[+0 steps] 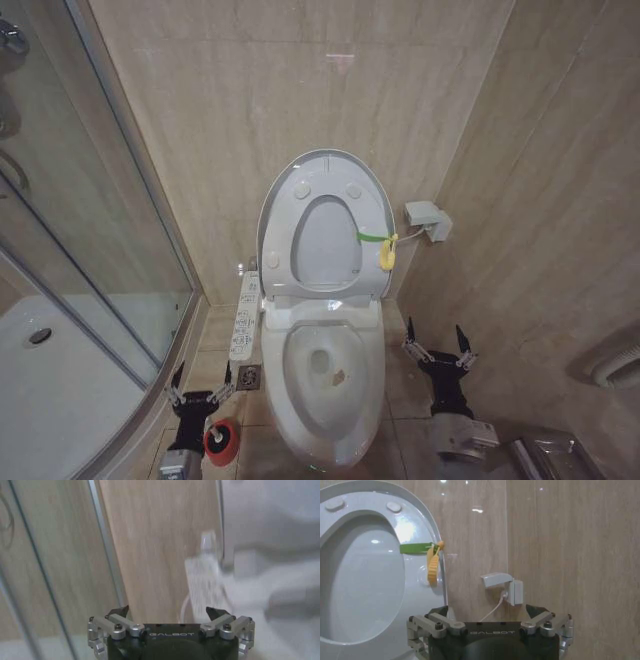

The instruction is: Open the toilet lid, clean the toilet bowl with a toilet brush, close the toilet lid, and flush.

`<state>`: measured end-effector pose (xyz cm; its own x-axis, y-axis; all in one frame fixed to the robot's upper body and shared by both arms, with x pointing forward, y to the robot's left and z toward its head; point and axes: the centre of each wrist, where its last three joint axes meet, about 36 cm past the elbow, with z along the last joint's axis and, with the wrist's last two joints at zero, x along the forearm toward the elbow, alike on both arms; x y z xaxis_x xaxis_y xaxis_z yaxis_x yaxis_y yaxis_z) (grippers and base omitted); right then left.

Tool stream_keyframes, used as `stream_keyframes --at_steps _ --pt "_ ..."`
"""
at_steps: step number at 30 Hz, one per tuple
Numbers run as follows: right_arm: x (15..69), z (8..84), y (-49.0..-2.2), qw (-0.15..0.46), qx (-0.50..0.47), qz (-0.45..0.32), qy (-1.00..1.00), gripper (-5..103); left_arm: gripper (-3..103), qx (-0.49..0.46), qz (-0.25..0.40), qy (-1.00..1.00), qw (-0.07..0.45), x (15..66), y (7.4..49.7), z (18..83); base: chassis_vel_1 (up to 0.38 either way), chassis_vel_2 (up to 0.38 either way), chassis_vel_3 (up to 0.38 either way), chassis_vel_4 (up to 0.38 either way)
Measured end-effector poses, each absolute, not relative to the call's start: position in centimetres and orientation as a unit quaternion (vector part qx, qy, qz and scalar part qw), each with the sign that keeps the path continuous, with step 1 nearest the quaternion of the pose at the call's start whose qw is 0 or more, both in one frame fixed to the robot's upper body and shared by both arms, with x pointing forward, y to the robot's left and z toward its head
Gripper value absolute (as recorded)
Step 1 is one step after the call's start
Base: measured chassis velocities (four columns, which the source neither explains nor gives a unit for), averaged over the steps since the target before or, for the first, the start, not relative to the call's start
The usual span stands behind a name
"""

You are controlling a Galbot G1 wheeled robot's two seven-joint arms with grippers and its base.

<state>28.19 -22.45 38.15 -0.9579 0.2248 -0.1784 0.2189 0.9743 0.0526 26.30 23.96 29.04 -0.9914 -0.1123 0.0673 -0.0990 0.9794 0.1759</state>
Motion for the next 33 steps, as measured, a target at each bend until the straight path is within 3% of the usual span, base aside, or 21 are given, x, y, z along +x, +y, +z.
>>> stream_keyframes --at_steps 9,33 --pt "28.2 38.2 -22.4 0.092 0.112 0.016 0.989 100 100 0.061 -0.079 -0.991 0.089 25.7 23.0 23.0 0.0 0.0 0.0 0.0" --pt "28.2 38.2 -22.4 0.092 0.112 0.016 0.989 100 96 0.091 -0.085 -0.985 0.124 24.5 22.2 17.0 0.0 0.0 0.0 0.0"
